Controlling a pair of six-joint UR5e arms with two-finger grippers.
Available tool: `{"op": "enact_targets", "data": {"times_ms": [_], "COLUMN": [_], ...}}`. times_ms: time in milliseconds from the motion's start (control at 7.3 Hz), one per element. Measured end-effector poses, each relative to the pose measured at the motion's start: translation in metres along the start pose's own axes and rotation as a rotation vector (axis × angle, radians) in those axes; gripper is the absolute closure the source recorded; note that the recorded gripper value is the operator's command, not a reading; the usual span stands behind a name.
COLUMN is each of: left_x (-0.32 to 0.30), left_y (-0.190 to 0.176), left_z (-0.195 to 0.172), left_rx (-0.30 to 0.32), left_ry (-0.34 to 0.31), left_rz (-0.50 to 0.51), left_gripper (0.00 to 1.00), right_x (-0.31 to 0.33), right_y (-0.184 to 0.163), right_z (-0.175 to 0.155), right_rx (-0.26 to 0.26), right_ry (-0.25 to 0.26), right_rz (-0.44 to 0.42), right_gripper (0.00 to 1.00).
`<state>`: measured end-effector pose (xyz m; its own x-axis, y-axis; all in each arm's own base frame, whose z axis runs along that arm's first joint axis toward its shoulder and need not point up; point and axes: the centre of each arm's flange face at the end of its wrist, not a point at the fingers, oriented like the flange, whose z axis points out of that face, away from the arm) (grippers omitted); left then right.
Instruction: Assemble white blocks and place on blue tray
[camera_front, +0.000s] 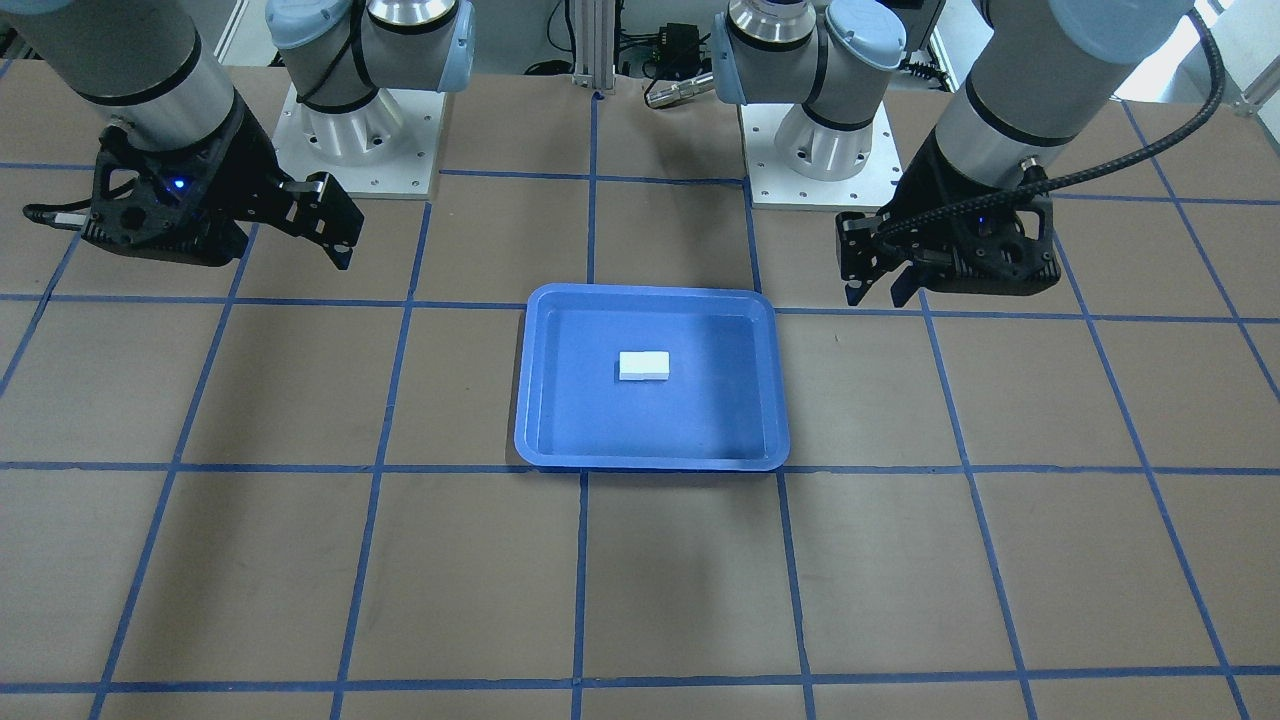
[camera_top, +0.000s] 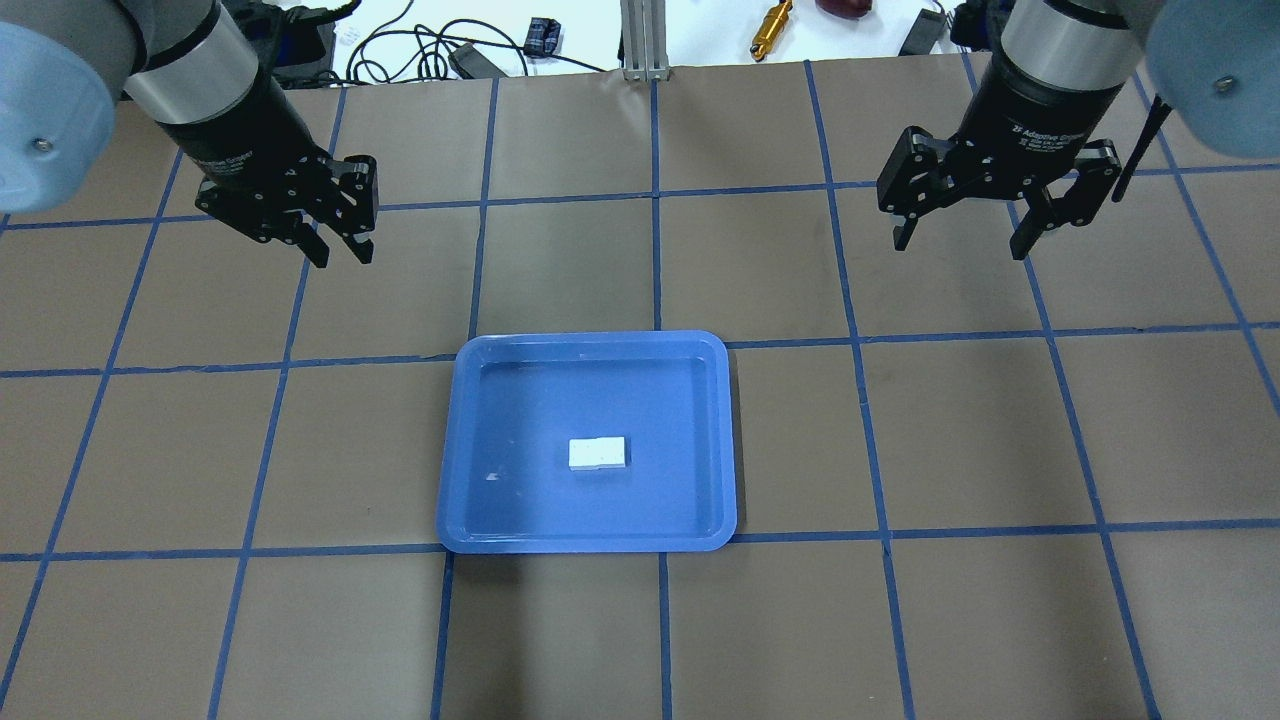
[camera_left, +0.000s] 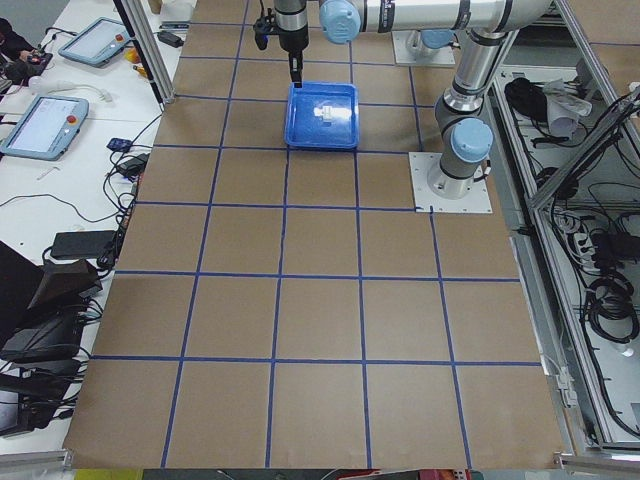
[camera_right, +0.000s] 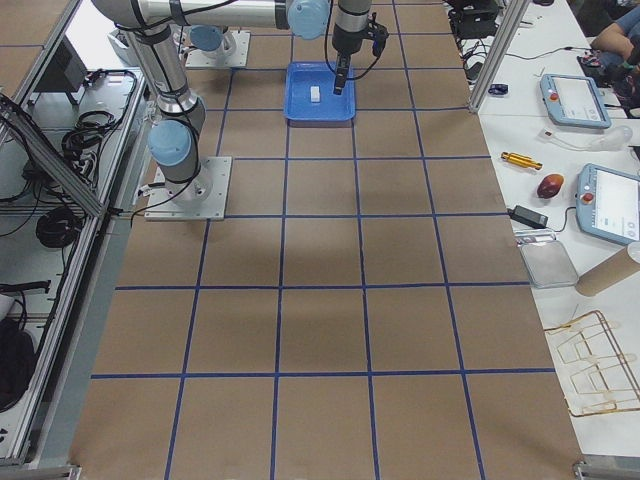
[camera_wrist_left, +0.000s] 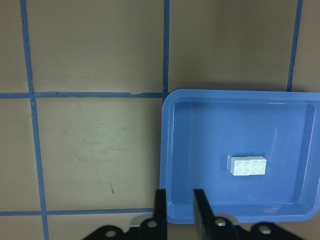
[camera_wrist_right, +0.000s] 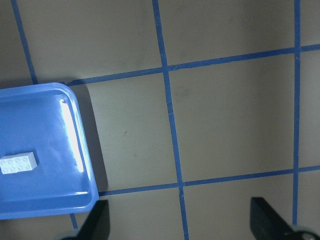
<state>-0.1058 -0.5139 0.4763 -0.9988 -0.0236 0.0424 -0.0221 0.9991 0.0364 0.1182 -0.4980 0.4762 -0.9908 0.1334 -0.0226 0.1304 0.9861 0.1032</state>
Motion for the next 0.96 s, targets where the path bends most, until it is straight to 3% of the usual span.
{"op": "enact_targets", "data": {"times_ms": [411,958], "left_x": [0.005,0.013], "left_y": [0.005,0.009], "left_z": [-0.034,-0.055], "left_rx": [0.064,0.142], "left_ry": [-0.075,-0.077], "left_rz": [0.023,0.05], "left_gripper": [0.0,0.0], "right_x": [0.0,0.0], "right_y": [0.0,0.001], "right_z": [-0.001,-0.002], "right_rx": [0.002,0.005], "right_ry": [-0.001,0.005], "right_rz": [0.0,-0.002], "right_gripper": [0.0,0.0]}}
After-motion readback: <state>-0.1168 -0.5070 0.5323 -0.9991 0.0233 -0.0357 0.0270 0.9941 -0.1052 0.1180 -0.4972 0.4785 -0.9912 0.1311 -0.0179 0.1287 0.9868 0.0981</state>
